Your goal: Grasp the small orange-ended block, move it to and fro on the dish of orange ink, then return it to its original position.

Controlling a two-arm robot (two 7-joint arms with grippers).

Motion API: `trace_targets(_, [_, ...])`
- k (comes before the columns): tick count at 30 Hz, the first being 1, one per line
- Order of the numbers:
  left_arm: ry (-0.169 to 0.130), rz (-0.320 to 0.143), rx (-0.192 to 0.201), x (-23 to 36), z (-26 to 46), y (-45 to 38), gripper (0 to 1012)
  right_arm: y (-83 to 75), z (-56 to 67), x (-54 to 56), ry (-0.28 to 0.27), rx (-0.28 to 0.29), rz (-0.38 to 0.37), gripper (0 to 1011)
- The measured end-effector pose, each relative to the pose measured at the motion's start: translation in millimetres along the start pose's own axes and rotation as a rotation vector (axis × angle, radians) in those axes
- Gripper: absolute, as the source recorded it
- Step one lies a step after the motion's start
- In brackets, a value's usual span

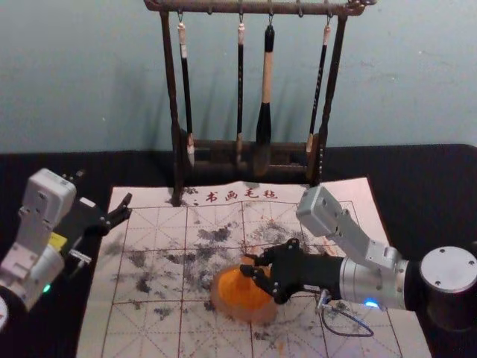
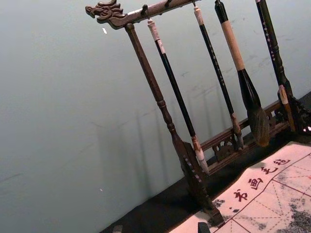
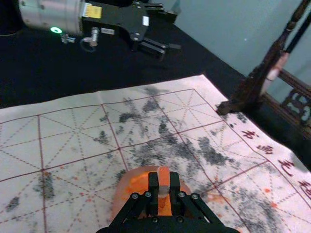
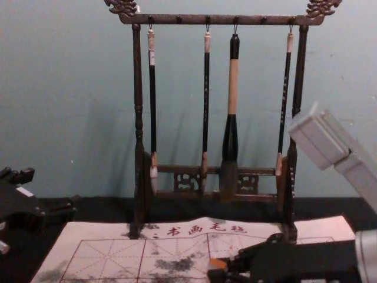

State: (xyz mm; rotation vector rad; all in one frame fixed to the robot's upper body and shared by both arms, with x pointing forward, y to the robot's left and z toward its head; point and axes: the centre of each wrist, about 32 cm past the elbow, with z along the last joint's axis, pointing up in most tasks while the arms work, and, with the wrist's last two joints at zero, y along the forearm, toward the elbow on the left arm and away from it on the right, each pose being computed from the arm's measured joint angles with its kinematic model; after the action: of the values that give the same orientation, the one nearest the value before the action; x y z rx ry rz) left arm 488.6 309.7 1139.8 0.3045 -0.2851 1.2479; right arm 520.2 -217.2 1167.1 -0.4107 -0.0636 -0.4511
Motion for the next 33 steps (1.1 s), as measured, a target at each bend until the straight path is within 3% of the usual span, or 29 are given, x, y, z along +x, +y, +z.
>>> trace_targets(13, [0.000,0.000,0.000,0.0,0.0,0.0,1001,-9.5,-4.1,7.2,0.021,-0.005,-0.039,104])
trace_targets(24, [0.000,0.000,0.000,0.0,0.0,0.0,1001,-23.4,-8.2,1.1,0.030,-0.001,-0.016,104])
trace_targets(33, [0.000,0.000,0.000,0.0,0.0,0.0,1001,-25.9,-8.7,-6.7,0.025,0.004,0.030,104])
